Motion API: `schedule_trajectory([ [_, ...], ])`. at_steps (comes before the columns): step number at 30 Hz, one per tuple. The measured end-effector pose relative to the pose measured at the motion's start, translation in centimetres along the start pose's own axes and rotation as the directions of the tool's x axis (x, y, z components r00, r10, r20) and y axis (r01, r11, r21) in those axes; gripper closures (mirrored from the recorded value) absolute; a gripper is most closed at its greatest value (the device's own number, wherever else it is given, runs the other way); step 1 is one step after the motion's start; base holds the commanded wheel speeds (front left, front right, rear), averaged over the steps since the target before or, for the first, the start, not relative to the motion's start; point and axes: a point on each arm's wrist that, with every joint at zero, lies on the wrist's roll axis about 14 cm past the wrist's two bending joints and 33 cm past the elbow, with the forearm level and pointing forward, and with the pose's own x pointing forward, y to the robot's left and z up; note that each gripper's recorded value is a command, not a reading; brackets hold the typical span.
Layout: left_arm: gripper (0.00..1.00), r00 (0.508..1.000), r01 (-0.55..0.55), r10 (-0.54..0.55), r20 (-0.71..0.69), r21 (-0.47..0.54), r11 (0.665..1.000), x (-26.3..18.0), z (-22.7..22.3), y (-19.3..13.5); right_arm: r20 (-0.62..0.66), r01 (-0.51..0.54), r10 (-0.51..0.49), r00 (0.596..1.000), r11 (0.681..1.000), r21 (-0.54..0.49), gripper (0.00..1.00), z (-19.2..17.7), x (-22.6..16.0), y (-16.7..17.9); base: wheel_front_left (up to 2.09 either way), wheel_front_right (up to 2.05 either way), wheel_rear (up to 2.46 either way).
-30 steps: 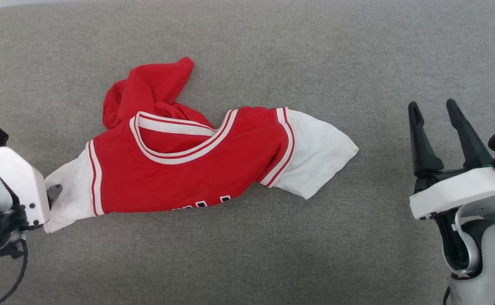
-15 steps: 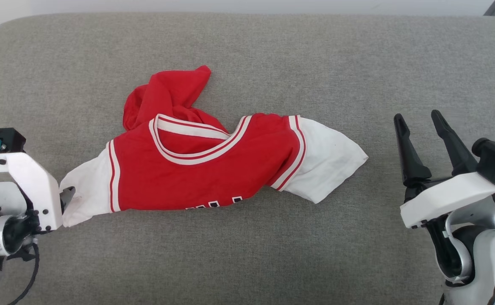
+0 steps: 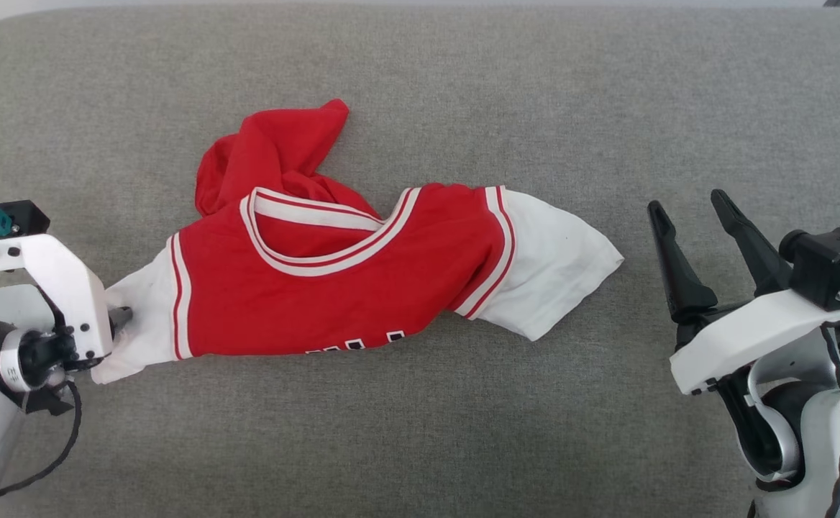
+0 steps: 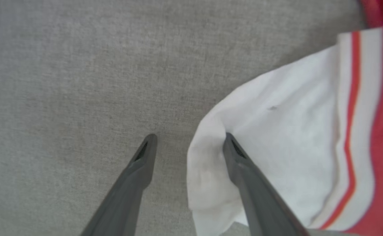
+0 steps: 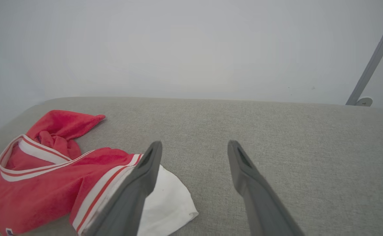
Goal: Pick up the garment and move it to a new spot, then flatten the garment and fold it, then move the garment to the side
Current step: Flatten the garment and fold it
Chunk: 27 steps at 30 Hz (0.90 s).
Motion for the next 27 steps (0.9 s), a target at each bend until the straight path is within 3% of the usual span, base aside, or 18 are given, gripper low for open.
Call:
schedule_trajectory([
  [6, 0.0, 0.998, 0.015, -0.018, -0.064, -0.054, 0.998, 1.4, -0.5, -0.3, -0.053, -0.012, 0.012, 0.999, 1.0, -0.001, 0.0, -1.0, 0.2, -0.1, 0.0, 0.0, 0.0],
  [7, 0.1, 0.997, 0.028, -0.032, -0.077, -0.052, 0.998, 1.5, -0.7, -0.6, -0.065, -0.017, 0.017, 0.998, 1.0, -0.004, 0.0, -1.2, 0.2, 0.0, 0.0, 0.0, 0.0],
  [8, 0.95, 0.995, 0.042, -0.046, -0.087, -0.05, 0.998, 1.6, -0.7, -0.7, -0.078, -0.024, 0.023, 0.997, 1.0, -0.01, 0.0, -1.4, 0.2, 0.1, 0.0, 0.0, 0.0],
  [9, 1.0, 0.995, 0.048, -0.053, -0.091, -0.054, 0.997, 1.6, -0.8, -0.8, -0.095, -0.031, 0.03, 0.995, 1.0, -0.007, 0.0, -1.7, 0.3, 0.2, 0.0, 0.0, 0.0],
  [15, 1.0, 0.99, 0.104, -0.108, -0.09, -0.041, 0.994, 1.9, -0.8, -2.2, -0.263, -0.081, 0.077, 0.962, 0.997, -0.004, 0.0, -4.3, 0.8, 1.3, 0.0, 0.0, 0.0],
  [27, 1.0, 0.989, 0.136, -0.137, -0.056, -0.027, 0.99, 1.9, -0.3, -2.5, -0.578, -0.133, 0.07, 0.813, 0.989, -0.066, 0.0, -8.8, 2.7, 1.1, 0.0, 0.0, 0.0],
])
